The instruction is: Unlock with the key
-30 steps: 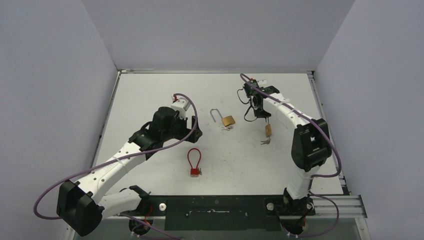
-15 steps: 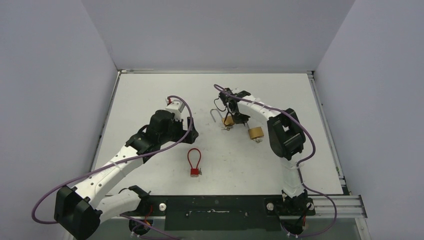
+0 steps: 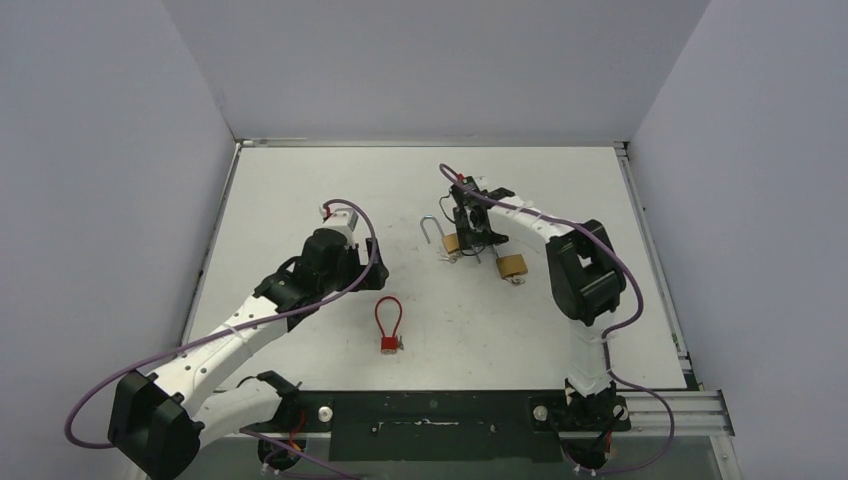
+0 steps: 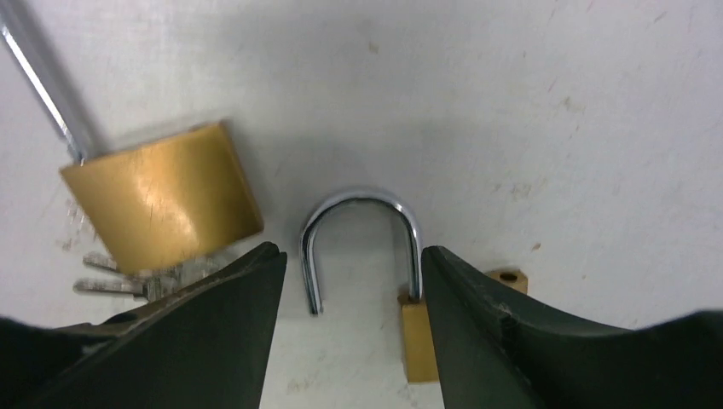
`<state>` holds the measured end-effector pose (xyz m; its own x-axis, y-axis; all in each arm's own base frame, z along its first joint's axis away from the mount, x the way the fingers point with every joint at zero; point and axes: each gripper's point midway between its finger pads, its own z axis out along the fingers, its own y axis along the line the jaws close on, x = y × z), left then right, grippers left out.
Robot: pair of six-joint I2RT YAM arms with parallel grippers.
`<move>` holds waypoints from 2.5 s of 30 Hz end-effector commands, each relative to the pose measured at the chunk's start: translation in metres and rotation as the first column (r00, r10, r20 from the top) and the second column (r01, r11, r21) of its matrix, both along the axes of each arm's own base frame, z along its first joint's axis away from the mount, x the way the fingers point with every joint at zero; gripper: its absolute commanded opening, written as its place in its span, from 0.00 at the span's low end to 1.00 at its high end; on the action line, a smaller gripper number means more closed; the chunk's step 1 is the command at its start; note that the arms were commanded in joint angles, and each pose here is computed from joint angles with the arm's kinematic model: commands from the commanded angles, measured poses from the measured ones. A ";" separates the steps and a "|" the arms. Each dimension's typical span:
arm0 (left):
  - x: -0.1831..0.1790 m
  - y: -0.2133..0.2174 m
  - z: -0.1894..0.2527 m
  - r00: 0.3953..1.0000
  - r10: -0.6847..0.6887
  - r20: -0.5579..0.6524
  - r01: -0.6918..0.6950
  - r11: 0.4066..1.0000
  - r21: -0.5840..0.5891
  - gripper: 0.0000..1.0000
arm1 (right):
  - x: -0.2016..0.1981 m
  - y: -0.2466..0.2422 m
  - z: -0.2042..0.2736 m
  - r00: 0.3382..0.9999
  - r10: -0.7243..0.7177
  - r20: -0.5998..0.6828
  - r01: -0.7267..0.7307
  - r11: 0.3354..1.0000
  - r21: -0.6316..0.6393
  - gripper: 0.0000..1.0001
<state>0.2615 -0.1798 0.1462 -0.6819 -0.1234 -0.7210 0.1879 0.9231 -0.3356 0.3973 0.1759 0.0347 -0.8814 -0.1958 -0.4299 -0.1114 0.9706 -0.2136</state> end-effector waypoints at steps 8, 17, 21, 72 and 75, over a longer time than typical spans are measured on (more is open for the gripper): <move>0.005 0.028 0.008 0.976 0.217 0.035 -0.214 0.975 -0.063 0.86 | -0.065 0.083 0.082 0.974 0.096 0.207 -0.178 0.886 0.428 0.61; 0.008 0.053 0.038 0.920 0.372 0.126 -0.353 0.923 -0.151 0.84 | -0.163 0.176 0.068 0.949 0.274 0.155 -0.313 0.761 0.569 0.54; 0.005 0.061 0.046 0.902 0.405 0.151 -0.379 0.908 -0.178 0.82 | -0.194 0.189 0.043 0.935 0.345 0.078 -0.332 0.783 0.526 0.35; 0.001 0.064 0.065 0.887 0.432 0.163 -0.386 0.887 -0.254 0.83 | -0.211 0.187 0.070 0.847 0.434 0.307 -0.531 0.717 0.452 0.00; 0.001 0.048 0.074 0.914 0.368 0.169 -0.310 0.904 -0.294 0.83 | -0.204 0.181 0.107 0.816 0.387 0.429 -0.573 0.643 0.509 0.00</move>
